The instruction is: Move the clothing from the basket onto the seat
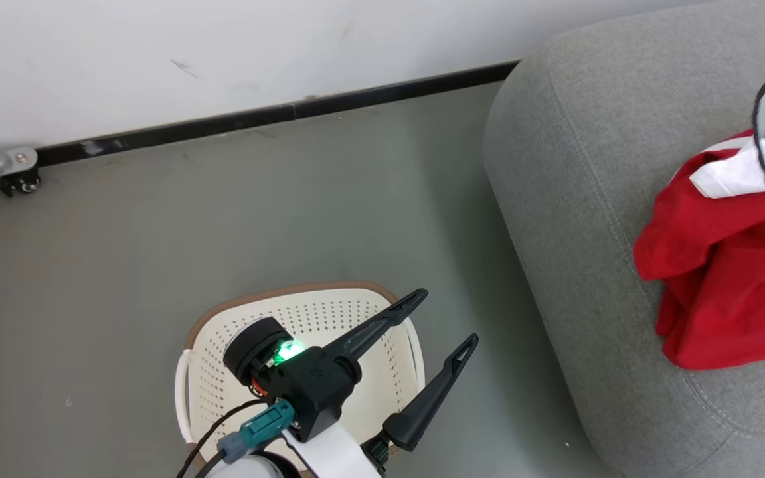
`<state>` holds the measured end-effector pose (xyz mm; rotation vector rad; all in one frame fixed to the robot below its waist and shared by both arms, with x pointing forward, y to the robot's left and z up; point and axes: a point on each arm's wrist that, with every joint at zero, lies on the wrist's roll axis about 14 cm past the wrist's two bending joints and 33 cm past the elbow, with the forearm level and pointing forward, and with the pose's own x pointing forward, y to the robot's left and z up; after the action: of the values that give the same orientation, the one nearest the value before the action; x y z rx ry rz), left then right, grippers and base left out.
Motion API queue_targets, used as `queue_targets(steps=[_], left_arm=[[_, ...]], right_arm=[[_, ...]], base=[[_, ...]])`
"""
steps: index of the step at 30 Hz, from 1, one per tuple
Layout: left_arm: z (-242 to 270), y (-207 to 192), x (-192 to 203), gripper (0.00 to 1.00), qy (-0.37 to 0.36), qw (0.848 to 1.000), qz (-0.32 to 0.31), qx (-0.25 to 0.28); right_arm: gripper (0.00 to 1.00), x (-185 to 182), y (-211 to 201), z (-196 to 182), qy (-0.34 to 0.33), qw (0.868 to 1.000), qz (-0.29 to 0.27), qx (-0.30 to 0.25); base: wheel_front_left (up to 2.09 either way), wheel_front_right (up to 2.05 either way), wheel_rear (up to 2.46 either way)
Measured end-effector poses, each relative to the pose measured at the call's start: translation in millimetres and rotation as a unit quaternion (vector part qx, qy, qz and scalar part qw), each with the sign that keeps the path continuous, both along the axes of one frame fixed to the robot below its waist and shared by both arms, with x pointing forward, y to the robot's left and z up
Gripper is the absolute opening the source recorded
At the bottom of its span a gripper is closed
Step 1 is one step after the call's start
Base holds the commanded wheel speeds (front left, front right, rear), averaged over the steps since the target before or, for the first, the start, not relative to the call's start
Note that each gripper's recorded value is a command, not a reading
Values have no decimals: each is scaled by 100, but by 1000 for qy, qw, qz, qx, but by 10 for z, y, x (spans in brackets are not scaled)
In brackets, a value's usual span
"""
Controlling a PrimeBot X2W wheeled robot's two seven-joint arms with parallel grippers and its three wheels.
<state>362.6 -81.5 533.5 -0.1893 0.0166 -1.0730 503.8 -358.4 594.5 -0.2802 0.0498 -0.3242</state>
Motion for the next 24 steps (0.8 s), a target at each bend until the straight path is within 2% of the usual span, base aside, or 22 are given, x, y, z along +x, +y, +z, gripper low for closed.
queue_targets(steps=[12, 24], left_arm=[[82, 298, 12, 100, -10, 998, 65, 3], [109, 675, 81, 100, -16, 989, 145, 7]], right_arm=[[100, -53, 451, -41, -24, 998, 52, 19], [100, -194, 947, -200, -42, 993, 103, 47]], base=[[0, 0, 0], [0, 0, 0]])
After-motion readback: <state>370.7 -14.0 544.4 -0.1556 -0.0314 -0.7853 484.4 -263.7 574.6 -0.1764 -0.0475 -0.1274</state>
